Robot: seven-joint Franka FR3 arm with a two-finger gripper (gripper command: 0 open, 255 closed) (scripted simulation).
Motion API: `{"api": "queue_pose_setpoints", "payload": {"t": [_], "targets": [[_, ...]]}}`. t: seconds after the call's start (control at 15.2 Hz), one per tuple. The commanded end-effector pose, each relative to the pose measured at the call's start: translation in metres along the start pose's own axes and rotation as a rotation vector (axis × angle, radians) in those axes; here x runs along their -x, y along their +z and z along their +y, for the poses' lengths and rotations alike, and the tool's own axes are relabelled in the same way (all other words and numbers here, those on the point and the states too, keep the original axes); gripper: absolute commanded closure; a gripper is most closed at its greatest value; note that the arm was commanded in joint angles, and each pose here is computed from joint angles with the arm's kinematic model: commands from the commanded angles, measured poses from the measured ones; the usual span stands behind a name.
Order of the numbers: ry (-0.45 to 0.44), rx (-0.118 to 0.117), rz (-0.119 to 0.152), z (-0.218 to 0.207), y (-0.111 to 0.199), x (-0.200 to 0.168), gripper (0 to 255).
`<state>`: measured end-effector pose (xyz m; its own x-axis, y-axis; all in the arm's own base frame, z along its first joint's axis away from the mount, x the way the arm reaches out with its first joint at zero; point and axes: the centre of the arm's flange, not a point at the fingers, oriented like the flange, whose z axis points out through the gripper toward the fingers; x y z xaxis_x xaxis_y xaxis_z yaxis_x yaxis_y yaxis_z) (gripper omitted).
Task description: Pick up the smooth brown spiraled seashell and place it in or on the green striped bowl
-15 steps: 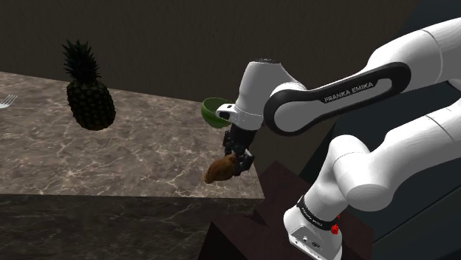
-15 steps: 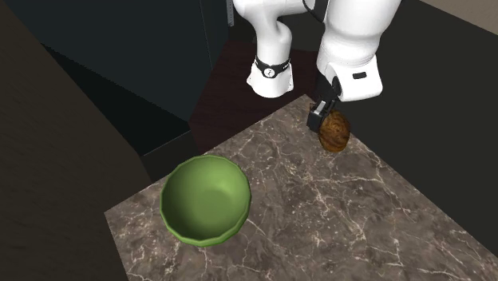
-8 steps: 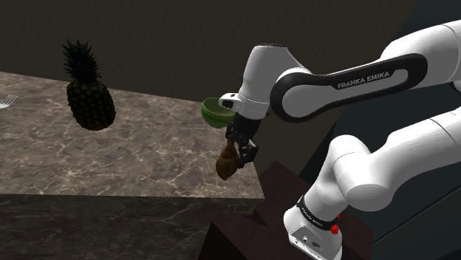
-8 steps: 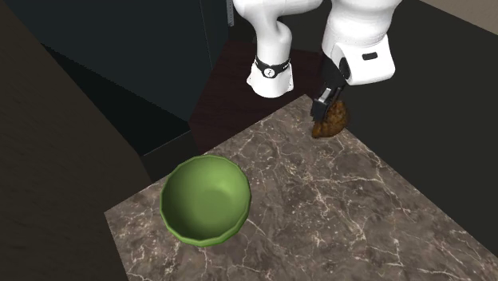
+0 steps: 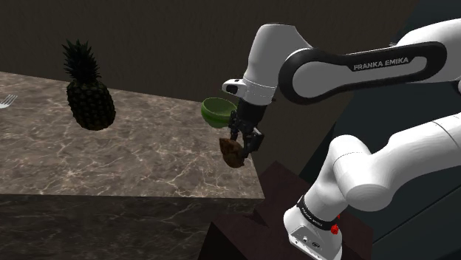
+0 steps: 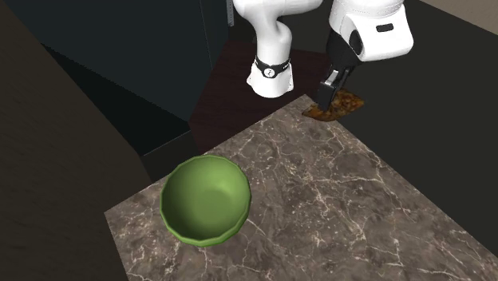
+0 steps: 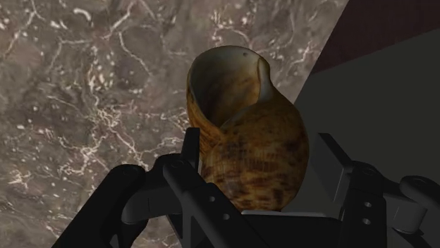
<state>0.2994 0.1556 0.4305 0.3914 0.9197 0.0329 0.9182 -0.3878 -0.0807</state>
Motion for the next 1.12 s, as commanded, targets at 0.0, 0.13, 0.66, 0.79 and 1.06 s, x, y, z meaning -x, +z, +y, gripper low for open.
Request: {"api": "queue_pose_setpoints", "payload": {"t": [0.0,0.13,0.66,0.79,1.06], "targets": [[0.000,0.000,0.000,-0.001,-0.011,0.000,255],[0.000,0.000,0.000,-0.002,-0.021,0.000,255],[0.000,0.000,0.000,-0.006,-0.061,-0.002,255],[0.000,0.000,0.000,0.019,-0.064,0.008,255],[0.000,0.000,0.000,0.068,-0.069,0.027,255]]}}
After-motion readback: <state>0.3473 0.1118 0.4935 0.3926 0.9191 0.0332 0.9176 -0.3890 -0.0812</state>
